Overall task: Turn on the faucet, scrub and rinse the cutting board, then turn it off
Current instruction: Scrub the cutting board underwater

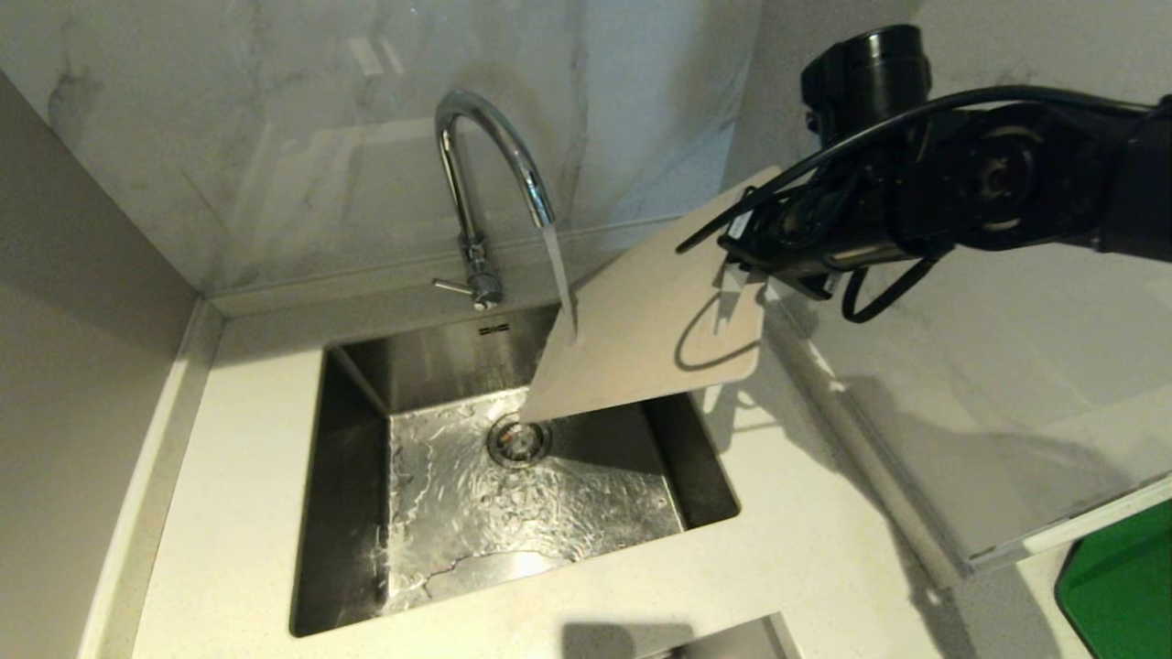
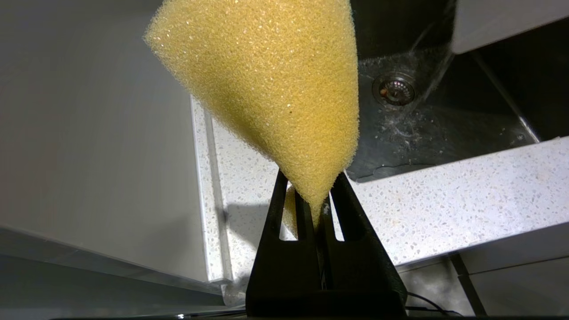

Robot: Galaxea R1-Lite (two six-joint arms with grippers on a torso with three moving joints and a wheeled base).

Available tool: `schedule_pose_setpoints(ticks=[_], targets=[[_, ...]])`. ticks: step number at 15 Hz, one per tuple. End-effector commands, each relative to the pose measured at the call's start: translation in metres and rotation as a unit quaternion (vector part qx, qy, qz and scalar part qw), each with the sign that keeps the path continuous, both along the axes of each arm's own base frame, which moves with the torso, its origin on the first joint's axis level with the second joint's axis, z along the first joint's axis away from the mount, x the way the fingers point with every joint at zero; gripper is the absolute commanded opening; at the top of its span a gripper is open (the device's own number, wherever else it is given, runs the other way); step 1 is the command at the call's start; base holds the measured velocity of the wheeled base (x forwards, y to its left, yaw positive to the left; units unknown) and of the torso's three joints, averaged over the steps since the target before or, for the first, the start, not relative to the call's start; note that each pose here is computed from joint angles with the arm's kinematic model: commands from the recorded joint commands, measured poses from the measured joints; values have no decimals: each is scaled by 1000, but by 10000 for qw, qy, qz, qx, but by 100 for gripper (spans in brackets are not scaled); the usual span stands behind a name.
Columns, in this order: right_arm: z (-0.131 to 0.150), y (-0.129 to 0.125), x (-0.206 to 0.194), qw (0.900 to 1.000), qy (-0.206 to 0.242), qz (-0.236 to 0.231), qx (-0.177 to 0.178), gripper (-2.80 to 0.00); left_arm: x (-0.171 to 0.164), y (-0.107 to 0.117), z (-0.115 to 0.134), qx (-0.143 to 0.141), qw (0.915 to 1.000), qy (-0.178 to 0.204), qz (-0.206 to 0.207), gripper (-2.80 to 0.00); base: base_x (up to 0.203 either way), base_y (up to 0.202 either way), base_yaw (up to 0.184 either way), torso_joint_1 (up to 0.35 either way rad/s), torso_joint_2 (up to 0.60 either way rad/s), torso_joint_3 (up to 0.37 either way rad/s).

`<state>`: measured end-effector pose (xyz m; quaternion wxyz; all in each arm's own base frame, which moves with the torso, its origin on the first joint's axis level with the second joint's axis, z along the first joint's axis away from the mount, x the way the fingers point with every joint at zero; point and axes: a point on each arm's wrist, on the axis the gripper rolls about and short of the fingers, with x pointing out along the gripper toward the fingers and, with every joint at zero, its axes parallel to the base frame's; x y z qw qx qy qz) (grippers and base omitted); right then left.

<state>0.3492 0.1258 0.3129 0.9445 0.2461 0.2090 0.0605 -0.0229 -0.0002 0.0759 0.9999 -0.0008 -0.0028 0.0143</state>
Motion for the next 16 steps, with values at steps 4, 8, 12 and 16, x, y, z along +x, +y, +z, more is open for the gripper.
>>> schedule_pose_setpoints(ticks=[4,8,12,16], targets=[[-44,45,30,9989,284,368,-94,-280,0,0,-1,-7,10000,-11,2,-280,0,0,0,0,0,0],[-39,45,29,9990,235,363,-83,-280,0,0,0,-11,10000,-19,2,-280,0,0,0,0,0,0],[-5,30,-3,9992,166,369,-32,-280,0,0,0,-15,10000,-19,2,-280,0,0,0,0,0,0],[35,10,-45,9992,-140,373,-11,-280,0,0,0,-15,10000,-19,2,-280,0,0,0,0,0,0]])
